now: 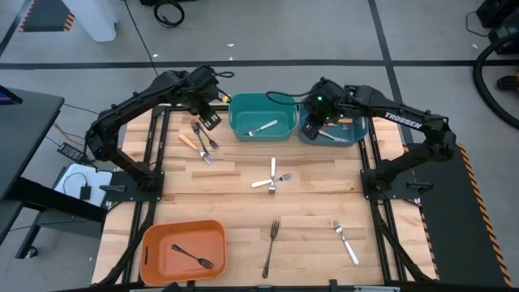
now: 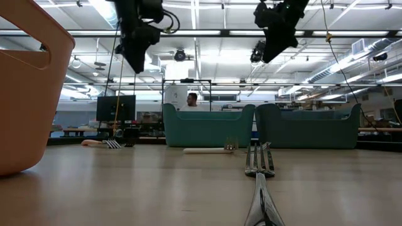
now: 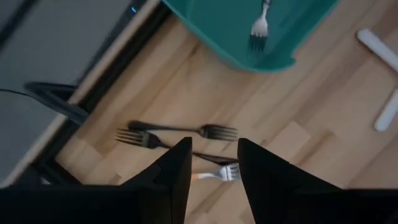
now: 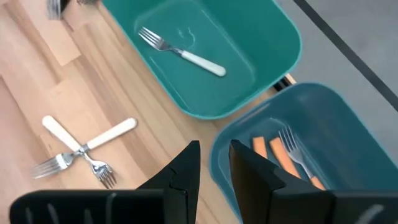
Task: Sort silverware by color (type)
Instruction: Put the orange fork into the blue bin
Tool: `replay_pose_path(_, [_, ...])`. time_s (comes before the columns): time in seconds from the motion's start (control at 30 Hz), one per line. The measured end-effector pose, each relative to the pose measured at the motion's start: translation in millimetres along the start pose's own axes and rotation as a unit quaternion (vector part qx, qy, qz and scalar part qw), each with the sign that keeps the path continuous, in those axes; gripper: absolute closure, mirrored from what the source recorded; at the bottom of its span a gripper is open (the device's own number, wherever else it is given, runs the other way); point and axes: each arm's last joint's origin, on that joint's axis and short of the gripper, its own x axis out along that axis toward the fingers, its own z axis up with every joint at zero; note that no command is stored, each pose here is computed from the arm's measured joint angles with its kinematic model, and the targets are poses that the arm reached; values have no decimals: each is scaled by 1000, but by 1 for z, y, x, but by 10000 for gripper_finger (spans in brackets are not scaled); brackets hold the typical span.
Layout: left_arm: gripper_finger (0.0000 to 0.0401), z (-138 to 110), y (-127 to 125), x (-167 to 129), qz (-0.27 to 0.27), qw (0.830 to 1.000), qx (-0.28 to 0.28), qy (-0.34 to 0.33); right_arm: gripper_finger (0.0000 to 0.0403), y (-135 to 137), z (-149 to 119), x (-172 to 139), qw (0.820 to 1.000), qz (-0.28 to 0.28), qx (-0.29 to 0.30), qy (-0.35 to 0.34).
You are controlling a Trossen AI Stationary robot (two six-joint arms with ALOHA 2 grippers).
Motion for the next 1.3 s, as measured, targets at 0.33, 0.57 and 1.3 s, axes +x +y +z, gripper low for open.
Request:
replay_pose_path(0.33, [262,-31,1,53,4,984,-147,101,310,2,-1,0,999,3,-51,1])
replay_pose_path(0.57, [262,-52,-9,93,20,949,-291,117,310,2,-1,0,996,3,-94,1])
replay_pose_path(1.3, [262,-97,-16,149,54,806,-577,120,310,2,-1,0,991,2,-136,1])
